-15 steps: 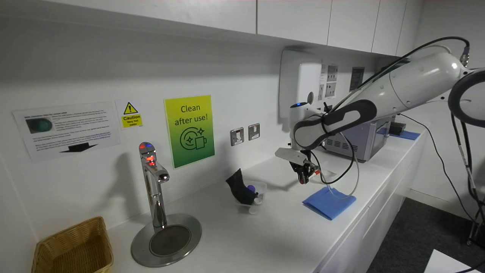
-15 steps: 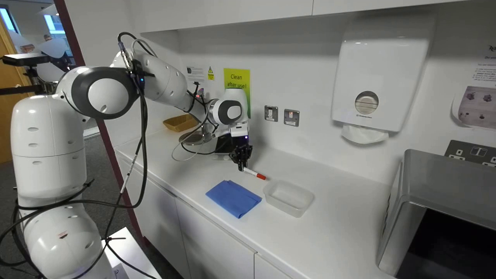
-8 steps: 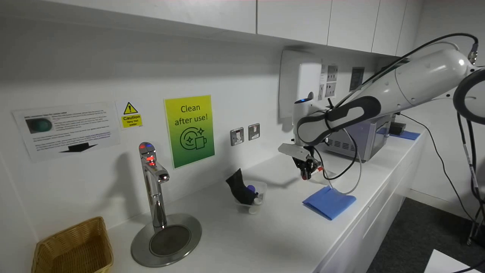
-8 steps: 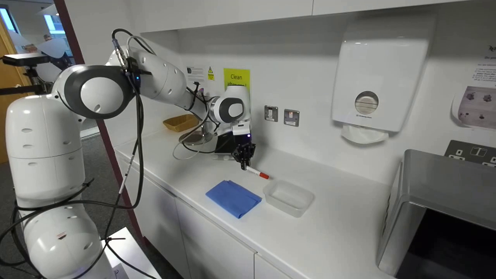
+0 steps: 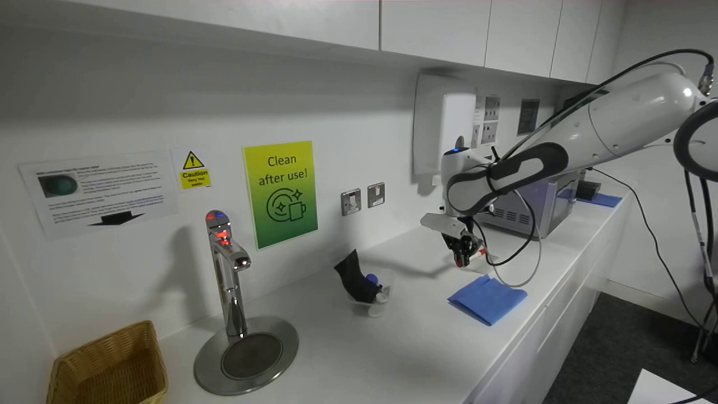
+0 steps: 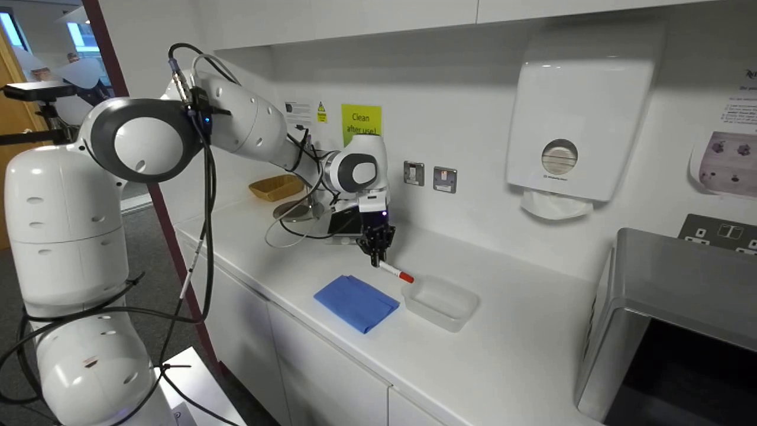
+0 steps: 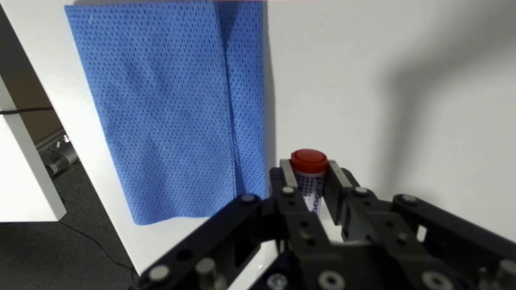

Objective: Put the marker inside the container

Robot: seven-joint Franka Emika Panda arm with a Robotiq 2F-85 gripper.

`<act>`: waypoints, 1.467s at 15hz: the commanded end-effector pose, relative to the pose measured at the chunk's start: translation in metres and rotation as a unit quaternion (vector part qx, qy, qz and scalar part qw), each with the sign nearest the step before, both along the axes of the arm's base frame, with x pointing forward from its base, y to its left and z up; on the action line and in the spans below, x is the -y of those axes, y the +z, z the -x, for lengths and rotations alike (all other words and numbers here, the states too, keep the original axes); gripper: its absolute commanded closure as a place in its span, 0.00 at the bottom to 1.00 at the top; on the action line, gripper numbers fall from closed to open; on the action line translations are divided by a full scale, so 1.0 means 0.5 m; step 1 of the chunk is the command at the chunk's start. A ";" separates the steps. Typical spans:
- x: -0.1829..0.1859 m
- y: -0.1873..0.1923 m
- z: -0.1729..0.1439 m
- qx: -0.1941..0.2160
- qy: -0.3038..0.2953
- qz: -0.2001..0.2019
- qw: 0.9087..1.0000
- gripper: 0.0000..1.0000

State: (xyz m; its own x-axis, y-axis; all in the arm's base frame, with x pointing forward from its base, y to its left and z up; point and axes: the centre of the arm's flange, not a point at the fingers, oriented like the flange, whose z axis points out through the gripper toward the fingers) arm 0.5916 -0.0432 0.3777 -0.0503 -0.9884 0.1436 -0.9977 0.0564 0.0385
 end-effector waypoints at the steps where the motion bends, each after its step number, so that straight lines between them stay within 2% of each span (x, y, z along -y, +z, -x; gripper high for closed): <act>1: 0.045 0.011 0.054 -0.002 -0.017 -0.002 1.000 0.94; 11: 0.140 0.038 0.103 0.006 -0.053 -0.003 0.999 0.94; 13: 0.170 0.045 0.106 0.016 -0.062 0.002 0.998 0.94; 17: 0.240 0.048 0.095 0.042 -0.115 0.018 0.992 0.94; 22: 0.279 0.063 0.078 0.075 -0.144 0.040 0.986 0.94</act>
